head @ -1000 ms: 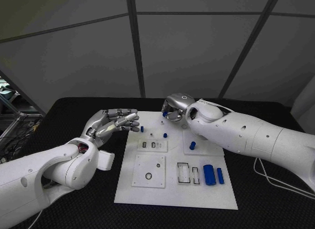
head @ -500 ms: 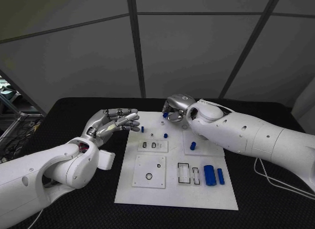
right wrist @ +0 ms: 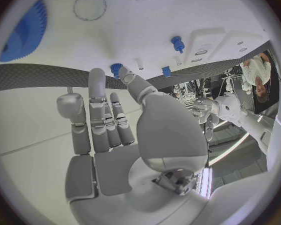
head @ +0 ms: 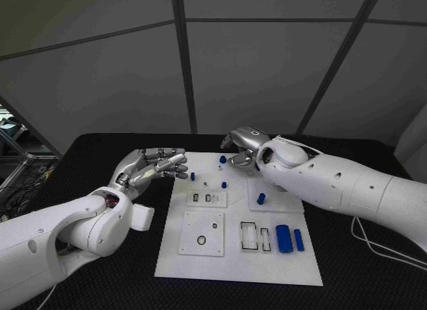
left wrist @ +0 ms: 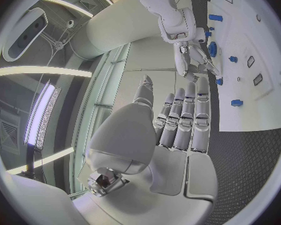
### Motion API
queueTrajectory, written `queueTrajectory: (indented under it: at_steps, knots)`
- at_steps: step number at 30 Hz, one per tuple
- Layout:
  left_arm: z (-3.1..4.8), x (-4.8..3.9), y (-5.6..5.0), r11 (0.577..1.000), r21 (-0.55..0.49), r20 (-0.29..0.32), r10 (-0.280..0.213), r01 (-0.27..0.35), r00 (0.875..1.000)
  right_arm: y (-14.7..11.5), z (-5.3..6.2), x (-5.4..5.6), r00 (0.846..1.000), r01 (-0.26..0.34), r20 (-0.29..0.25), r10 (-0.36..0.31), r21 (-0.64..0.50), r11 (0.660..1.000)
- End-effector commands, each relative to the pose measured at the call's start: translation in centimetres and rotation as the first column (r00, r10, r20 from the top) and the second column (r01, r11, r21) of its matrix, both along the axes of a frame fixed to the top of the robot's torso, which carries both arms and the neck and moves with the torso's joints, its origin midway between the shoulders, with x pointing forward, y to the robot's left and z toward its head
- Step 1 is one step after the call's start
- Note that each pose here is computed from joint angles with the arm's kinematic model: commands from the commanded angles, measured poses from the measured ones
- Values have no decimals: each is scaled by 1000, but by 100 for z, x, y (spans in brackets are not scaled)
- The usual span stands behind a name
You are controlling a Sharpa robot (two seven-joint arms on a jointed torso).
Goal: Assemble the parts on the task board
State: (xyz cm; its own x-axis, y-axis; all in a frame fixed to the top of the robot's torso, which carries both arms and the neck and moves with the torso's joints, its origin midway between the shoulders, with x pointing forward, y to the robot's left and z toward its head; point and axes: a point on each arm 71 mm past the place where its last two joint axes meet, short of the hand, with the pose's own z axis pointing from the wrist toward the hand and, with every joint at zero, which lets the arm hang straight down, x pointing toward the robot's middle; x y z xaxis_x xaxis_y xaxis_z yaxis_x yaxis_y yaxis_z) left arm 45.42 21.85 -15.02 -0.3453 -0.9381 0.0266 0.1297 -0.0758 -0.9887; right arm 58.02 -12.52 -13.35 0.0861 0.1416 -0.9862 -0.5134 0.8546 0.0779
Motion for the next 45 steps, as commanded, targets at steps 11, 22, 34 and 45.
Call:
queueTrajectory:
  at_steps: [11, 22, 34, 45]
  knots:
    - [10, 8, 17, 1000, 4, 2, -9, 9, 1000, -896, 250, -189, 980, 177, -121, -155, 198, 964]
    - [5, 11, -3, 1000, 2, 0, -13, 13, 1000, -1171, 147, -175, 931, 279, -277, -236, 127, 952]
    - [0, 18, -7, 1000, 2, 0, -13, 13, 1000, -1102, 74, -93, 915, 285, -318, -247, 80, 955]
    - [1, 16, -27, 1000, -1, 0, -18, 18, 1000, -1018, 34, -22, 912, 293, -320, -257, 69, 954]
